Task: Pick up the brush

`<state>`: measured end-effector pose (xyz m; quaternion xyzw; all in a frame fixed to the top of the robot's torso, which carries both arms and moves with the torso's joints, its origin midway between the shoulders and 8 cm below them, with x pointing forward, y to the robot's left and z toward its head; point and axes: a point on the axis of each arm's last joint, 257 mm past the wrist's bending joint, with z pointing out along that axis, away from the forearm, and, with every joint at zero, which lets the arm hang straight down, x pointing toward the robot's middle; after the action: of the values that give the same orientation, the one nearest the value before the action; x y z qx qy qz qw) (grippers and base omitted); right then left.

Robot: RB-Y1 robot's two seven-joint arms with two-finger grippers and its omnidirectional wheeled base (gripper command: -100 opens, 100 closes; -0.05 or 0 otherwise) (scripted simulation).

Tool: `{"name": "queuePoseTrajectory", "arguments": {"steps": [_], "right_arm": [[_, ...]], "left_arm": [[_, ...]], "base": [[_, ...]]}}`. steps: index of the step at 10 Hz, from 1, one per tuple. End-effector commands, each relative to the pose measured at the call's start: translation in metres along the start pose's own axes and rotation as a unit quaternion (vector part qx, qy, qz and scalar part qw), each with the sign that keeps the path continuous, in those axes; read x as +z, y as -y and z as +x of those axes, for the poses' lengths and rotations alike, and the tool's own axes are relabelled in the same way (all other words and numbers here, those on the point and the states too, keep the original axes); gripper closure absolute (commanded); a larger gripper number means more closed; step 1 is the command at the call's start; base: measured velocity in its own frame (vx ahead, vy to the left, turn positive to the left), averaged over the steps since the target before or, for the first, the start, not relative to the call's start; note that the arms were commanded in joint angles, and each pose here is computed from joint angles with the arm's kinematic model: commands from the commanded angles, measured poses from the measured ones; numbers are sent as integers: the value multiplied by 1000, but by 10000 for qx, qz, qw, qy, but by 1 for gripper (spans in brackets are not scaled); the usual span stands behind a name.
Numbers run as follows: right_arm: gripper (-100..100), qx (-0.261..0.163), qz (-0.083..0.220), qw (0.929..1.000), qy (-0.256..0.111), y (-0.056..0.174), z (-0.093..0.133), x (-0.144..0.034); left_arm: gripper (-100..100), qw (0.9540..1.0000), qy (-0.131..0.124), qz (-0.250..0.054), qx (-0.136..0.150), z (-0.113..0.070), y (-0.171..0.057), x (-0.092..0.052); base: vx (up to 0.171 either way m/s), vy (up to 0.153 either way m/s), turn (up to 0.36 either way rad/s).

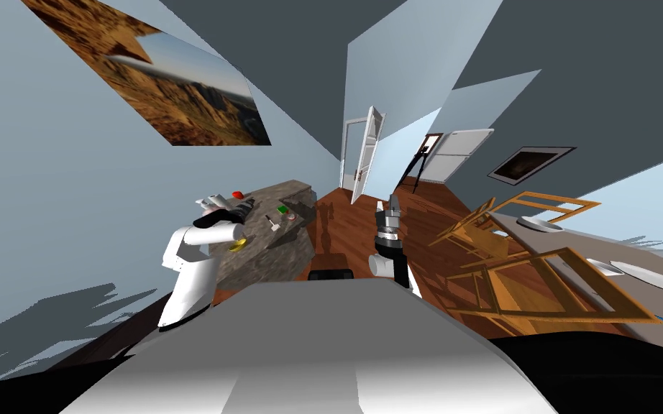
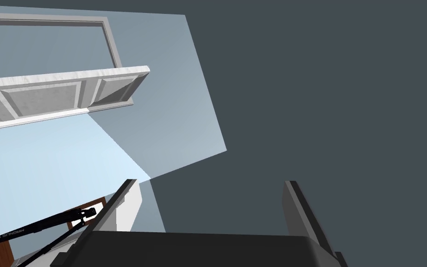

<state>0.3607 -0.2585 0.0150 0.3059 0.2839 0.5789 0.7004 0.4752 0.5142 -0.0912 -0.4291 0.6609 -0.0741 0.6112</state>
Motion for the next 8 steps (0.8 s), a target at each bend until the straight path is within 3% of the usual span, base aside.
{"name": "queuePoseTrajectory", "arguments": {"steps": [1,5,8], "right_arm": [[0,0,0,10000,0,0,0,0],[0,0,0,10000,0,0,0,0],[0,0,0,10000,0,0,0,0]], "left_arm": [[-100,9997,-124,-194,-2,4,-8,3],[-100,9983,-335,-474,-22,11,-18,7],[-100,9945,-679,-794,-82,24,-25,13]], "base": [[31,2,-40],[22,4,-24],[38,15,-52]]}}
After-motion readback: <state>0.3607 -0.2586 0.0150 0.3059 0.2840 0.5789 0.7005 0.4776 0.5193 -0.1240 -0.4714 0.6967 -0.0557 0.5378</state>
